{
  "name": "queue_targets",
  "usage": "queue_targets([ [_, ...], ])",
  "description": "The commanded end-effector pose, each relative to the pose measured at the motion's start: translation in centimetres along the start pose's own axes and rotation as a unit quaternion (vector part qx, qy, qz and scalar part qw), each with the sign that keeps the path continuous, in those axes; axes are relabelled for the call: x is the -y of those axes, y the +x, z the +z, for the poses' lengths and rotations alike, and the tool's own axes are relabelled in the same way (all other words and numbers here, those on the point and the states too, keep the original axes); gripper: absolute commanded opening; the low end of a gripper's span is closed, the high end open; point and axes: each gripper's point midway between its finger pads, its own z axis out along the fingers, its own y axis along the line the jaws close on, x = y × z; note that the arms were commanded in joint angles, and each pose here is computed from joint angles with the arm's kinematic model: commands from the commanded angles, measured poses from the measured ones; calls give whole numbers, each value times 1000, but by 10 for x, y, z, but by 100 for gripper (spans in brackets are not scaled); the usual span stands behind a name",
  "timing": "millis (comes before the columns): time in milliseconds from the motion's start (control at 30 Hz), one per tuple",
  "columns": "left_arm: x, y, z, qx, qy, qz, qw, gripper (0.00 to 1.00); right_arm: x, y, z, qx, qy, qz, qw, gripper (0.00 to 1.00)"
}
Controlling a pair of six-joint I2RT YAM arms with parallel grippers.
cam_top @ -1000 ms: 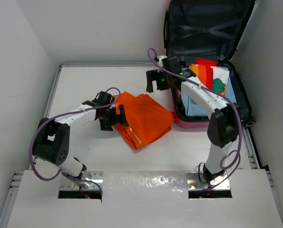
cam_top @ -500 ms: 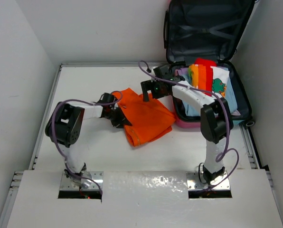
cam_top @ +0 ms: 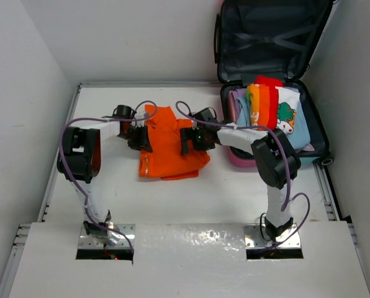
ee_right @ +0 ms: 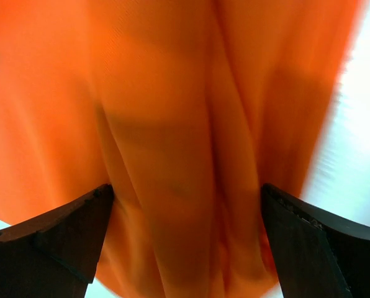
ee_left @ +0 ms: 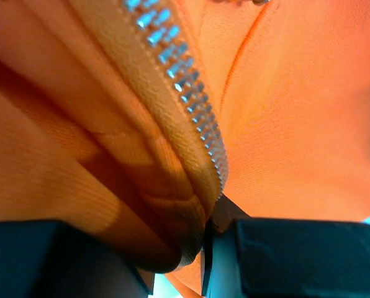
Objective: Pack the luggage
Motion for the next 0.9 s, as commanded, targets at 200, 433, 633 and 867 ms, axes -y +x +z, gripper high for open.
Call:
queue_targets([
  [200, -91, 24, 8, -79, -148, 178, 970, 0, -16, -37, 18, 107, -14, 108, 988, 99],
  [433, -100, 15, 3, -67, -170, 210, 961, 0, -5, -68, -38, 136, 42, 76, 987, 99],
  [633, -109, 4, -4, -55, -198, 250, 946, 0, 22, -28, 0, 113, 45, 160, 980, 99],
  [867, -100, 16, -2, -55, -174, 244, 952, 0, 3, -25, 45, 130, -40, 203, 970, 99],
])
